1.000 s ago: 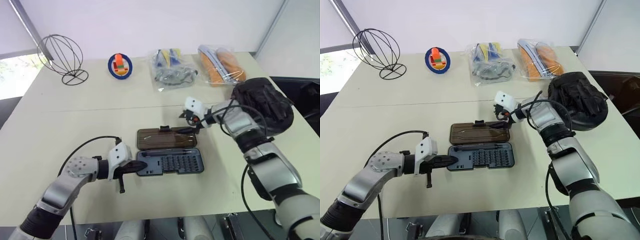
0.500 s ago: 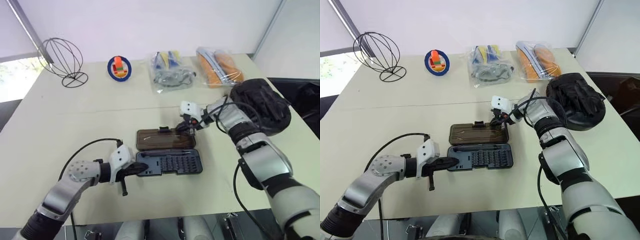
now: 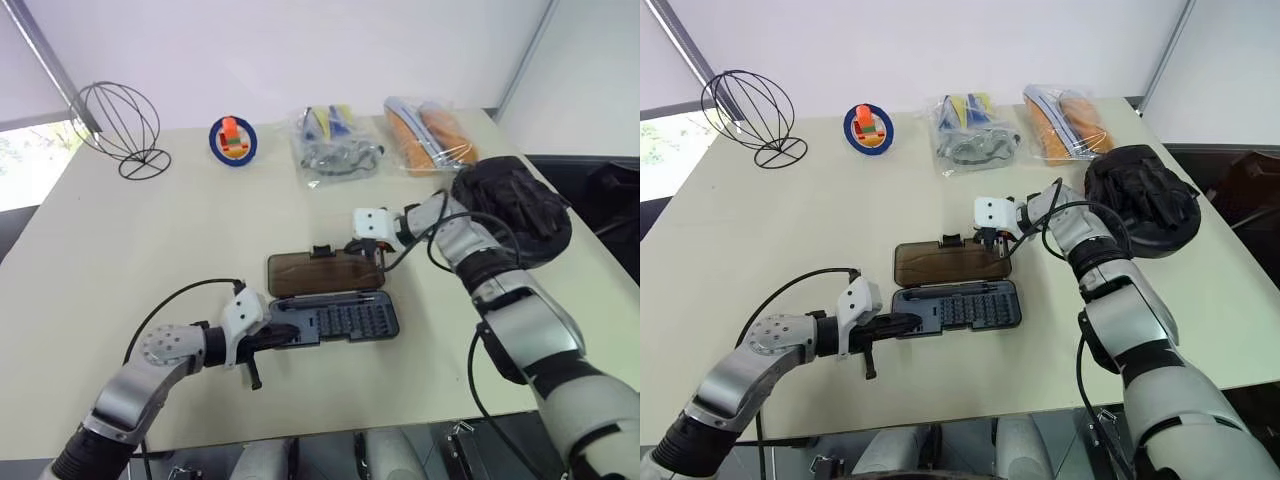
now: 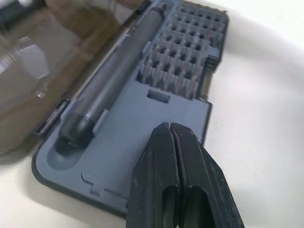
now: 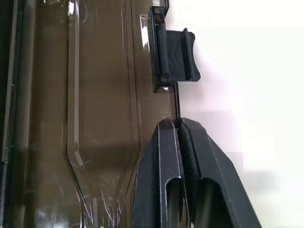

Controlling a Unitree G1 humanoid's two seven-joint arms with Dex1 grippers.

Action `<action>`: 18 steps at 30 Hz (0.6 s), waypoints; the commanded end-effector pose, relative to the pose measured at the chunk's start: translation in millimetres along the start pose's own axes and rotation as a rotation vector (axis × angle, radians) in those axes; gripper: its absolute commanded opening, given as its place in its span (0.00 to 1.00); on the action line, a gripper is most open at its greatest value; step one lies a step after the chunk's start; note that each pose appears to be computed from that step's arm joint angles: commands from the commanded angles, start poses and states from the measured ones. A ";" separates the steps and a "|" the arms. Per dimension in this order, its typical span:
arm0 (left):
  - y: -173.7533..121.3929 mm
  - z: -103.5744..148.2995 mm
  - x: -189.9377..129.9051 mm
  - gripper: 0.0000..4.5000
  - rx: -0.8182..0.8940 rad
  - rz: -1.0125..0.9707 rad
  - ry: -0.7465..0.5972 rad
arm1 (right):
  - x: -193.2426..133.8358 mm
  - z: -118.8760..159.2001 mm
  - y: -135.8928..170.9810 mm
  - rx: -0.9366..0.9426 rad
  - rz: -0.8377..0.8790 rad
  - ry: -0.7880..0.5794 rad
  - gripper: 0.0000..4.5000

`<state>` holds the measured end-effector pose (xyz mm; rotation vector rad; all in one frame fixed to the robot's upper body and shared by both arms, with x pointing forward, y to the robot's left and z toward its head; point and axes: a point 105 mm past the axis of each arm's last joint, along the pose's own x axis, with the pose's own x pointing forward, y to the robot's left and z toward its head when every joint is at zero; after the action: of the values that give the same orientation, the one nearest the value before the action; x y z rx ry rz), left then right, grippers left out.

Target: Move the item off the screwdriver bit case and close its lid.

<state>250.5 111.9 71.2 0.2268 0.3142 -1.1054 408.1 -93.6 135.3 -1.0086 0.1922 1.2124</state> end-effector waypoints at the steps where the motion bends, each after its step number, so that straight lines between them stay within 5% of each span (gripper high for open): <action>1: 3.4 -20.8 -2.2 0.00 -0.067 0.027 0.068 | -40.0 14.1 -29.6 -0.051 -0.219 -0.052 0.01; 12: 21.6 33.2 -21.6 0.00 -0.188 0.040 -0.156 | -38.4 24.1 -5.1 -0.112 -0.272 -0.070 0.01; 18: 79.0 92.6 -65.6 0.00 -0.257 0.228 -0.426 | -38.0 25.6 -4.6 -0.129 -0.279 -0.067 0.01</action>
<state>300.0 155.7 171.6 -0.1593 0.0935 -0.9151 387.7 -104.7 154.8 -1.0564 0.0090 1.0449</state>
